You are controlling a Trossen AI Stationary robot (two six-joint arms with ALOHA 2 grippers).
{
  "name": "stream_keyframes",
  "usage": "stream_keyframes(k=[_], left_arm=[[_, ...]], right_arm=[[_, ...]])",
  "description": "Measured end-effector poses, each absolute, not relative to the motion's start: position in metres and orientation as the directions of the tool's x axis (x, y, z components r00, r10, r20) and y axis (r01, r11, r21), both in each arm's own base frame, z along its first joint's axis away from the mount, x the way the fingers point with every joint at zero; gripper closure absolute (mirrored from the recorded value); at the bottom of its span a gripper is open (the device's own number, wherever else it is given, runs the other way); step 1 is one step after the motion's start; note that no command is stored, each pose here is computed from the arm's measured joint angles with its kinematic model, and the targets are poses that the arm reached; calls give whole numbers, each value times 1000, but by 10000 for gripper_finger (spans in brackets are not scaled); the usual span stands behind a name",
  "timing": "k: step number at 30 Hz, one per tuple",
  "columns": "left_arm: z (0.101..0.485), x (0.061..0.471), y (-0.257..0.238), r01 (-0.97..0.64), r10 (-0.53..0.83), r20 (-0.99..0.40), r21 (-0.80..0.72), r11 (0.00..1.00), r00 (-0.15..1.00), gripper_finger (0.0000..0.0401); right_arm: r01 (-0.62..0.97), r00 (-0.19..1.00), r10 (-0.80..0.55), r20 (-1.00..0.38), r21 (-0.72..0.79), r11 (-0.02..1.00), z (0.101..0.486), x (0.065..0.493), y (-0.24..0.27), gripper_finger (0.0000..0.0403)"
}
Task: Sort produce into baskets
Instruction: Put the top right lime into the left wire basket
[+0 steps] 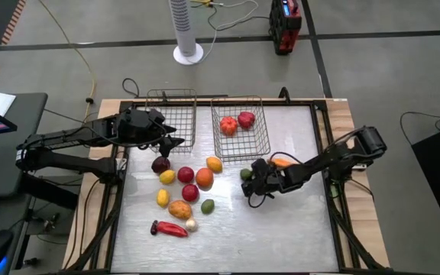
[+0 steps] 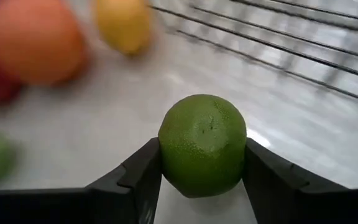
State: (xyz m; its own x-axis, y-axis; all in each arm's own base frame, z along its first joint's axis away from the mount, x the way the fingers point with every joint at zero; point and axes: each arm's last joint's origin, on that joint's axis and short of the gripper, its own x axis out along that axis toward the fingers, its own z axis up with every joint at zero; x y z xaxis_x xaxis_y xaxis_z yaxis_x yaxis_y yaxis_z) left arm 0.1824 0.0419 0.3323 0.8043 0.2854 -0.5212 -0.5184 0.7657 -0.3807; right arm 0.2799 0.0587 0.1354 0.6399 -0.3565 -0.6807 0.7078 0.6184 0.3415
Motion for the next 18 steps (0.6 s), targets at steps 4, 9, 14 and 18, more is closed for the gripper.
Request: stream_keyframes(k=[4, 9, 14, 18], left_arm=[[331, 184, 41, -496, 258, -527, -381, 780, 810, 89], [331, 188, 40, -418, 194, -520, -357, 835, 832, 89], [331, 202, 28, -249, 108, -487, -236, 939, 867, 89], [331, 224, 13, -107, 80, -415, -42, 993, 907, 89]], right_arm=[[580, 744, -248, -620, 415, 701, 173, 285, 67, 182], [445, 851, -207, -482, 454, 772, 230, 291, 63, 186], [370, 910, -201, -364, 487, 792, 272, 302, 37, 181], [303, 936, -140, -324, 535, 789, 291, 313, 16, 181]])
